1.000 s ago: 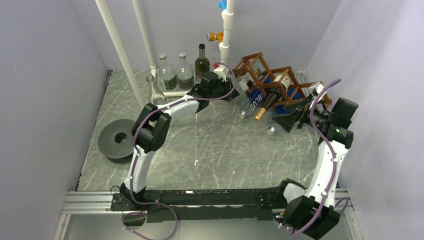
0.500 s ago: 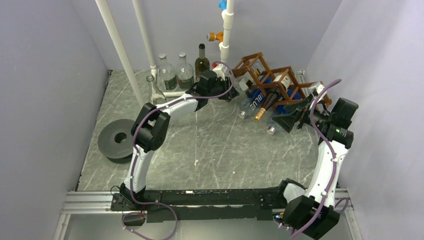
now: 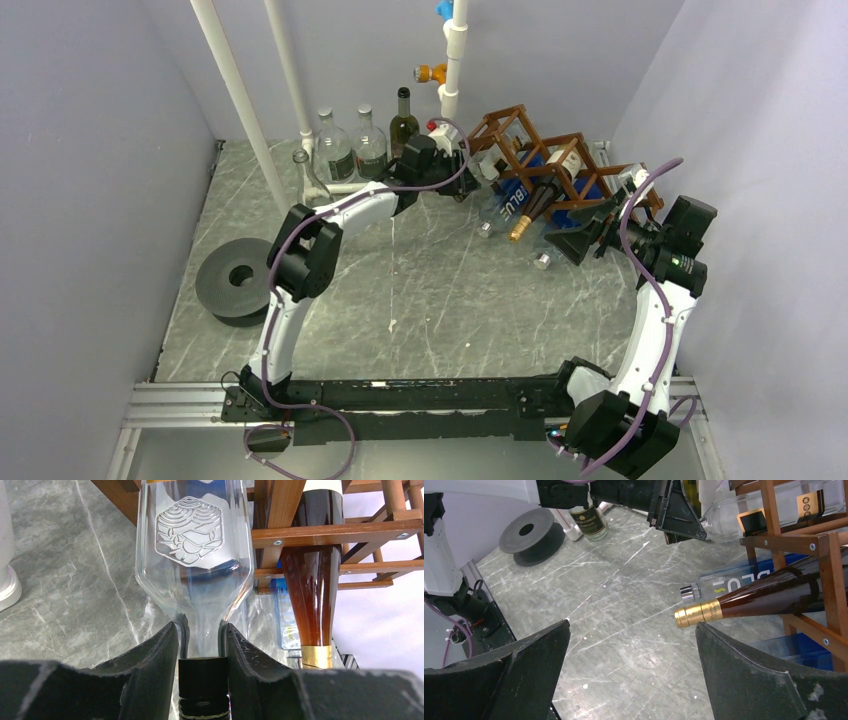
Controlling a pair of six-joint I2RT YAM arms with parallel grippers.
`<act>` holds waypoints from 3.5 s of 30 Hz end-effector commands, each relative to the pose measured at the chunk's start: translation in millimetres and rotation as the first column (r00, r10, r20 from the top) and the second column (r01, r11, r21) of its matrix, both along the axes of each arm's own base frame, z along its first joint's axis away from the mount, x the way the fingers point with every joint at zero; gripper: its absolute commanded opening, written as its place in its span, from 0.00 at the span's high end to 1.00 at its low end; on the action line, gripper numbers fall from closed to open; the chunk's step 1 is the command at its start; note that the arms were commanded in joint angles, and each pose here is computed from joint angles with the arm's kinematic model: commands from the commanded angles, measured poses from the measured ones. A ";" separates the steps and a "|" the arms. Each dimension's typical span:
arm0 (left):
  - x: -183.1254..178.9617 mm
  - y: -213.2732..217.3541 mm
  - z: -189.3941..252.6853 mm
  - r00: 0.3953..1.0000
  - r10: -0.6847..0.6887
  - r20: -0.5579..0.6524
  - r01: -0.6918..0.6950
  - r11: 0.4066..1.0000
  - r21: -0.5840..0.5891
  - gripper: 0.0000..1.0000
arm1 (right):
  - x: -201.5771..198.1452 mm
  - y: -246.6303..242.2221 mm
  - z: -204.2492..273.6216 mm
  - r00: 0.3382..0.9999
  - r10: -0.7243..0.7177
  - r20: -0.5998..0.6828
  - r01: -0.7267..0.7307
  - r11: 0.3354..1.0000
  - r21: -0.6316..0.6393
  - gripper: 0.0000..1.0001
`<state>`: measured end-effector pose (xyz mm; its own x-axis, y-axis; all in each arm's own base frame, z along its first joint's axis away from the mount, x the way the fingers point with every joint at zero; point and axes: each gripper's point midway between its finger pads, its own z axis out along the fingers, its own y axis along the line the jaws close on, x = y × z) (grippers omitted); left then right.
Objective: Take the wine bottle off the wine rack
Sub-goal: Pick up the wine bottle from the wine rack.
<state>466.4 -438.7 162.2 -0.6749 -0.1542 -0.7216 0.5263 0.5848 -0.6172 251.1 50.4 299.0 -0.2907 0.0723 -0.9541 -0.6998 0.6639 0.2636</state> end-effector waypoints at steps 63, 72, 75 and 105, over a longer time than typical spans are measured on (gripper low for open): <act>11.6 -20.8 10.8 0.995 -0.040 -0.088 0.037 0.999 -0.034 0.76 | -3.2 1.7 10.7 0.998 0.025 0.060 -0.024 1.000 -0.007 0.00; -0.9 -5.9 53.8 0.999 -0.028 0.026 0.030 0.998 -0.059 1.00 | -4.4 1.9 11.8 0.998 0.025 0.063 -0.024 1.000 -0.008 0.00; -8.1 0.6 64.5 0.997 -0.030 0.070 0.035 0.997 -0.070 1.00 | -4.7 2.3 12.0 0.998 0.026 0.063 -0.026 1.000 -0.006 0.00; -63.3 43.9 79.3 0.954 -0.051 0.295 0.078 0.994 -0.081 1.00 | -7.0 2.7 7.2 0.997 0.027 0.075 -0.024 0.999 -0.032 0.00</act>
